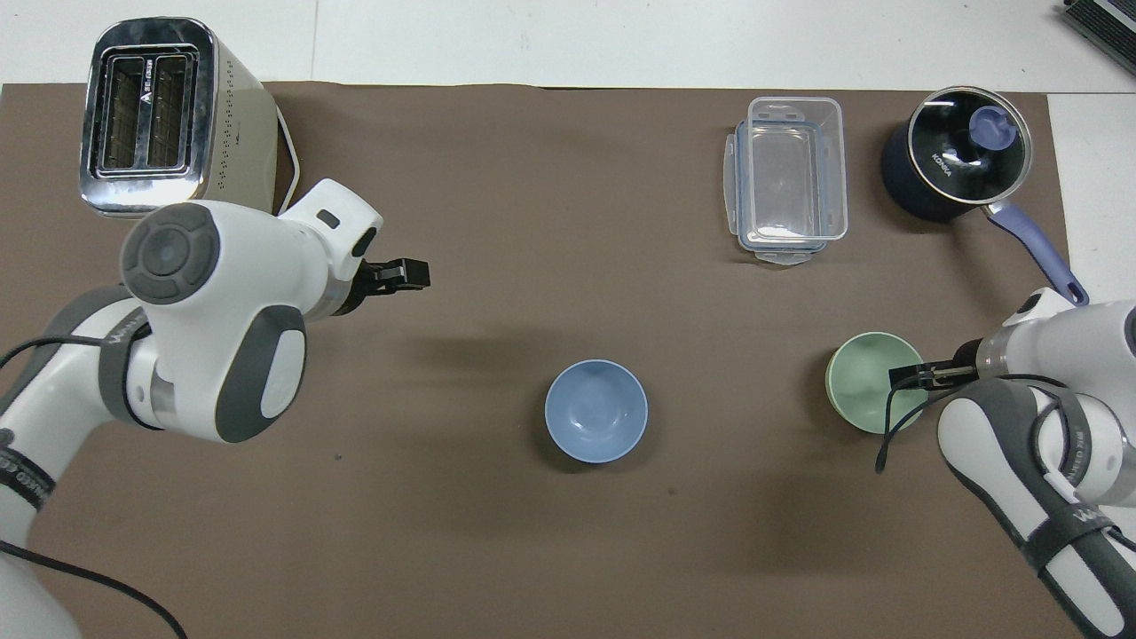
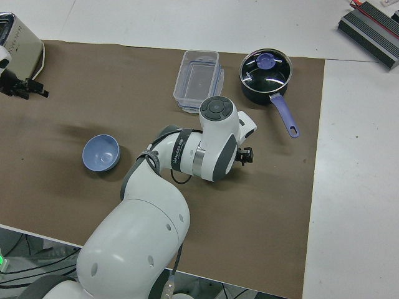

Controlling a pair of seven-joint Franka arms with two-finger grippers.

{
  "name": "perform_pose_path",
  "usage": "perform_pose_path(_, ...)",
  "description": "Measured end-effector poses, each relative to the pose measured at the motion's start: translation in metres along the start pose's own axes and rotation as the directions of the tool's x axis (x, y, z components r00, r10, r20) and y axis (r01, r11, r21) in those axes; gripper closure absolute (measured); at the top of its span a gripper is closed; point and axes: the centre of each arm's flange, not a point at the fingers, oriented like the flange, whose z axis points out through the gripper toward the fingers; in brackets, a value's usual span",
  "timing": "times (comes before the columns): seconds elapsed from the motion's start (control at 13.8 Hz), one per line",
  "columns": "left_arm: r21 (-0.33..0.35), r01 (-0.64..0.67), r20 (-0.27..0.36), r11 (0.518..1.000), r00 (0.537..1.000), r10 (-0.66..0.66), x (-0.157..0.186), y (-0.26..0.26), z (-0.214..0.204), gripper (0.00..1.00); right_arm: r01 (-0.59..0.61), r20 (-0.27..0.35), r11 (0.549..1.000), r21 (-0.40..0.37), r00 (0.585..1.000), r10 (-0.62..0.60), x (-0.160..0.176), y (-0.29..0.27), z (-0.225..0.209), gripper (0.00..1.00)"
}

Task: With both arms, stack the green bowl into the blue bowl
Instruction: 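Retract the left gripper while the right gripper grasps the green bowl rim, then lift the green bowl with the right gripper and carry it over the blue bowl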

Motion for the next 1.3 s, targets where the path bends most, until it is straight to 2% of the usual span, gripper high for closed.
perform_pose_path(0.07,0.006,-0.013,-0.002,1.0,1.0,0.013,0.007,-0.019,-0.002,0.0,0.0,0.001,1.0,0.0,1.0,0.0,0.0,0.0,0.0,0.06)
perform_pose_path(0.14,0.012,-0.032,0.001,0.999,0.999,0.032,0.014,-0.039,-0.005,0.0,0.0,0.001,1.0,0.0,1.0,0.0,0.0,0.0,0.0,0.14)
perform_pose_path(0.22,0.02,-0.055,0.013,0.998,0.998,0.054,0.018,-0.058,-0.008,0.0,0.0,0.001,1.0,0.0,1.0,0.0,0.0,0.0,0.0,0.27)
perform_pose_path(0.29,0.025,-0.077,0.03,0.997,0.997,0.076,0.021,-0.077,-0.015,0.0,0.0,0.001,1.0,0.0,1.0,0.0,0.0,0.0,0.0,0.36)
perform_pose_path(0.36,0.028,-0.095,0.043,0.995,0.995,0.094,0.022,-0.093,-0.025,0.0,0.0,0.001,1.0,0.0,1.0,0.0,0.0,0.0,0.0,0.36)
perform_pose_path(0.43,0.03,-0.111,0.05,0.993,0.993,0.11,0.022,-0.106,-0.035,0.0,0.0,0.001,1.0,0.0,1.0,0.0,0.0,0.0,0.0,0.42)
perform_pose_path(0.58,0.031,-0.128,0.062,0.991,0.99,0.126,0.021,-0.124,-0.059,0.0,0.0,0.0,1.0,0.0,1.0,0.0,0.0,0.0,0.0,0.67)
perform_pose_path(0.65,0.034,-0.127,0.072,0.991,0.99,0.125,0.02,-0.13,-0.071,0.0,0.0,0.0,1.0,0.0,1.0,0.0,0.0,0.0,0.0,0.75)
perform_pose_path(0.72,0.043,-0.127,0.082,0.991,0.989,0.123,0.019,-0.135,-0.084,0.0,0.0,-0.001,1.0,0.0,1.0,0.0,0.0,0.0,-0.001,0.75)
perform_pose_path(0.8,0.051,-0.125,0.09,0.991,0.989,0.121,0.018,-0.139,-0.098,0.0,-0.002,-0.003,1.0,0.002,1.0,0.002,0.001,0.0,-0.001,0.85)
perform_pose_path(0.94,0.085,-0.136,0.109,0.987,0.986,0.127,0.013,-0.144,-0.123,0.0,-0.012,-0.009,1.0,0.014,1.0,0.012,0.002,-0.001,-0.006,0.89)
perform_pose_path(1.01,0.099,-0.144,0.12,0.985,0.984,0.132,0.012,-0.143,-0.135,0.0,-0.013,-0.002,1.0,0.02,1.0,0.013,0.004,-0.003,-0.012,0.96)
perform_pose_path(1.3,0.128,-0.157,0.161,0.979,0.978,0.135,0.013,-0.139,-0.184,0.0,0.01,0.009,0.999,0.049,1.0,-0.01,0.016,-0.024,-0.051,0.96)
